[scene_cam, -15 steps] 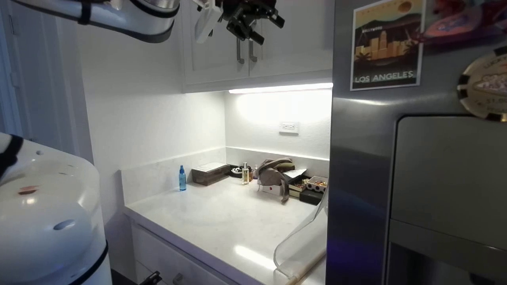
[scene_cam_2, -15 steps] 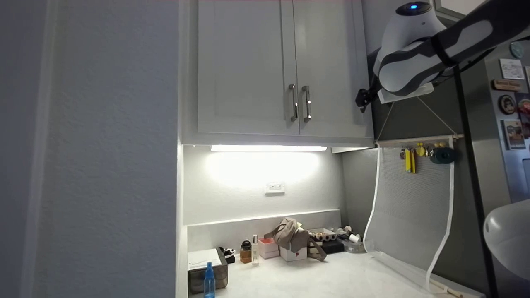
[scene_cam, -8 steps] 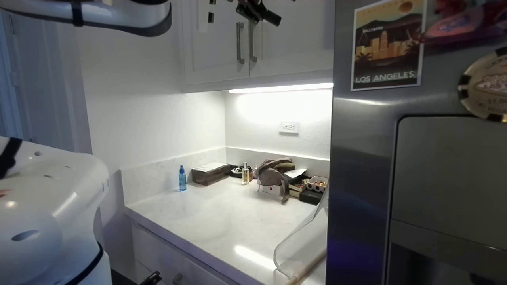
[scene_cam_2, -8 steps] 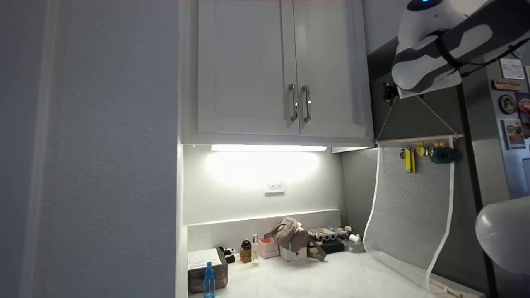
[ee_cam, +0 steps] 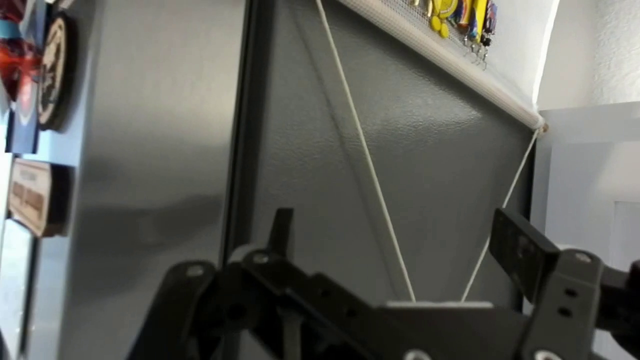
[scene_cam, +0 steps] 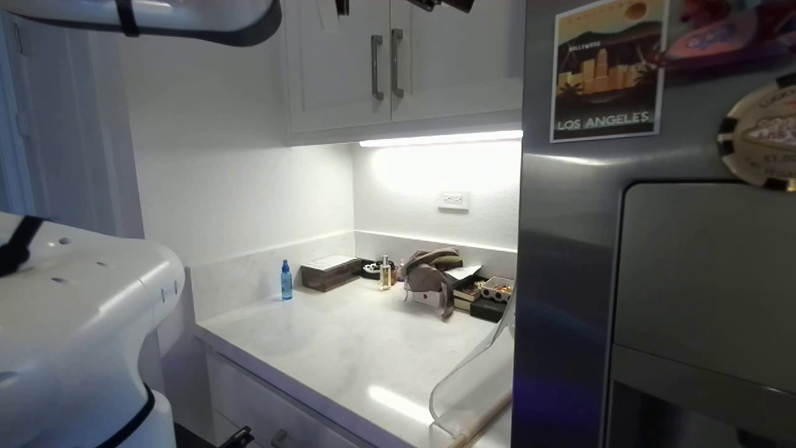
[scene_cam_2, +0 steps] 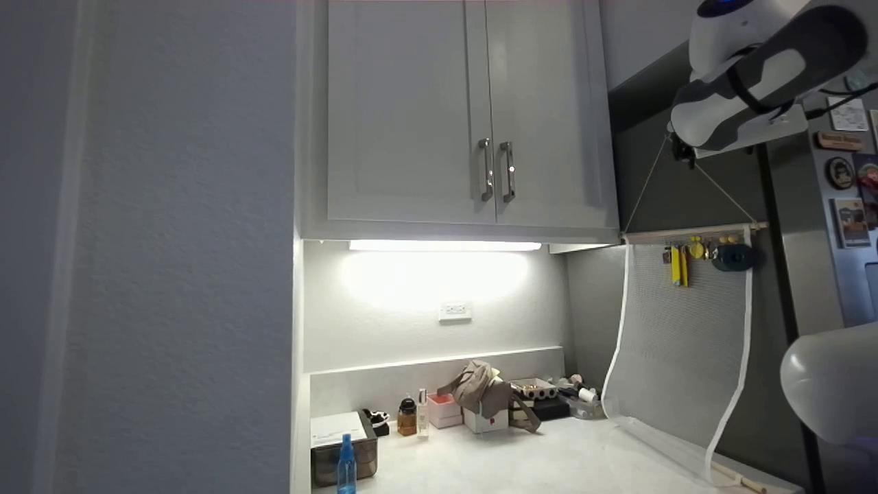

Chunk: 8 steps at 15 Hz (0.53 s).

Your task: Take the net from the fridge and put it on the countertop

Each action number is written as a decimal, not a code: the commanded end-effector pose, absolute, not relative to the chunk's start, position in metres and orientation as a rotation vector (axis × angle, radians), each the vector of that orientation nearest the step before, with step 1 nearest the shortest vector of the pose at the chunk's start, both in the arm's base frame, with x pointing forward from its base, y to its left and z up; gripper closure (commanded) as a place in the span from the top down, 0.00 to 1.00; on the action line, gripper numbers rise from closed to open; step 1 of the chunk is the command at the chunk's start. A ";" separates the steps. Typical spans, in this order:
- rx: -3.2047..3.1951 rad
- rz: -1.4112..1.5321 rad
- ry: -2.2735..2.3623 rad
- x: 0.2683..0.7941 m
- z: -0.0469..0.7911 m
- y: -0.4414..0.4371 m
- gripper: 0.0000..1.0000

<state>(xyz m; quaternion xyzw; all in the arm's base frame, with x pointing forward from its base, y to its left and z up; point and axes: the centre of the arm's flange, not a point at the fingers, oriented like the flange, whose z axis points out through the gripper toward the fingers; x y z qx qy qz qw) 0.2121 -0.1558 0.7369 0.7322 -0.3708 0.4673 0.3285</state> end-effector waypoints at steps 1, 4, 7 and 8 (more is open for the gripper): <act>1.869 1.215 -0.962 0.220 0.741 -0.166 1.00; 1.863 1.228 -0.891 0.230 0.746 -0.172 1.00; 1.848 1.243 -0.847 0.241 0.749 -0.181 1.00; 1.845 1.246 -0.839 0.244 0.749 -0.187 1.00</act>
